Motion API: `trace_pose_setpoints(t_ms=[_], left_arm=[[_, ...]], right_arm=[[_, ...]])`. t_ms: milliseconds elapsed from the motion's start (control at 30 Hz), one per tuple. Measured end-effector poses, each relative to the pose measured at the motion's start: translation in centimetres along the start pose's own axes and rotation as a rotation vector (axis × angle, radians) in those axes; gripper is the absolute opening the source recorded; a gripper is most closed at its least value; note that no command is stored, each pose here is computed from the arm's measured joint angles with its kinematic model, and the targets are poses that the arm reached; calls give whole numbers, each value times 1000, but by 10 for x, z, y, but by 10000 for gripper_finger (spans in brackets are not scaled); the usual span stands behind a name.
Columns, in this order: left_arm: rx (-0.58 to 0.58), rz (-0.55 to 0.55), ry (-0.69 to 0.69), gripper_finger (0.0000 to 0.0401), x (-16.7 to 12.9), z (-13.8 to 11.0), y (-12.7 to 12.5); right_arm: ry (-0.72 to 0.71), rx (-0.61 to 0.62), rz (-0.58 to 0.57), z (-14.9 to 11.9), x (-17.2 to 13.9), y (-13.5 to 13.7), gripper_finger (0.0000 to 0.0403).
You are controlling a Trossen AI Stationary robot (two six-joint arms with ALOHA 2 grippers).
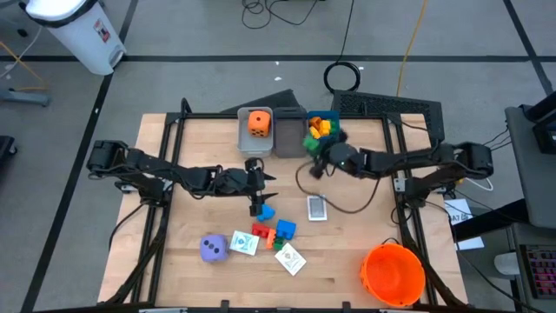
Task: Pick & Place Toys
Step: Put the green game piece into the blue bin
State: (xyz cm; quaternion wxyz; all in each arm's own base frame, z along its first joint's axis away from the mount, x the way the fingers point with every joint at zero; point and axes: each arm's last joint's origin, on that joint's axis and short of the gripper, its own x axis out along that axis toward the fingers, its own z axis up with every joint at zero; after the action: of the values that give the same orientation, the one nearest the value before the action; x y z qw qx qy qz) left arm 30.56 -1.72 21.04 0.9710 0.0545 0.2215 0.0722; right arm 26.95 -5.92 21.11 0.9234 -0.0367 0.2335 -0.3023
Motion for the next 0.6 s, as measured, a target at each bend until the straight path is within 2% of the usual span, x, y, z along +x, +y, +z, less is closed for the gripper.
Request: trace_pose_setpoints(t_ms=[100, 167, 367, 600], left_arm=[[0, 0, 10, 241, 0, -1, 0], [-2, 0, 9, 241, 0, -1, 0], [0, 0, 5, 241, 0, -1, 0], [0, 1, 5, 241, 0, -1, 0]], right_arm=[[16, 57, -209, -7, 3, -17, 161], [33, 101, -273, -14, 7, -30, 161], [57, 292, -279, -34, 26, -71, 162], [127, 326, -321, -51, 42, -90, 169]])
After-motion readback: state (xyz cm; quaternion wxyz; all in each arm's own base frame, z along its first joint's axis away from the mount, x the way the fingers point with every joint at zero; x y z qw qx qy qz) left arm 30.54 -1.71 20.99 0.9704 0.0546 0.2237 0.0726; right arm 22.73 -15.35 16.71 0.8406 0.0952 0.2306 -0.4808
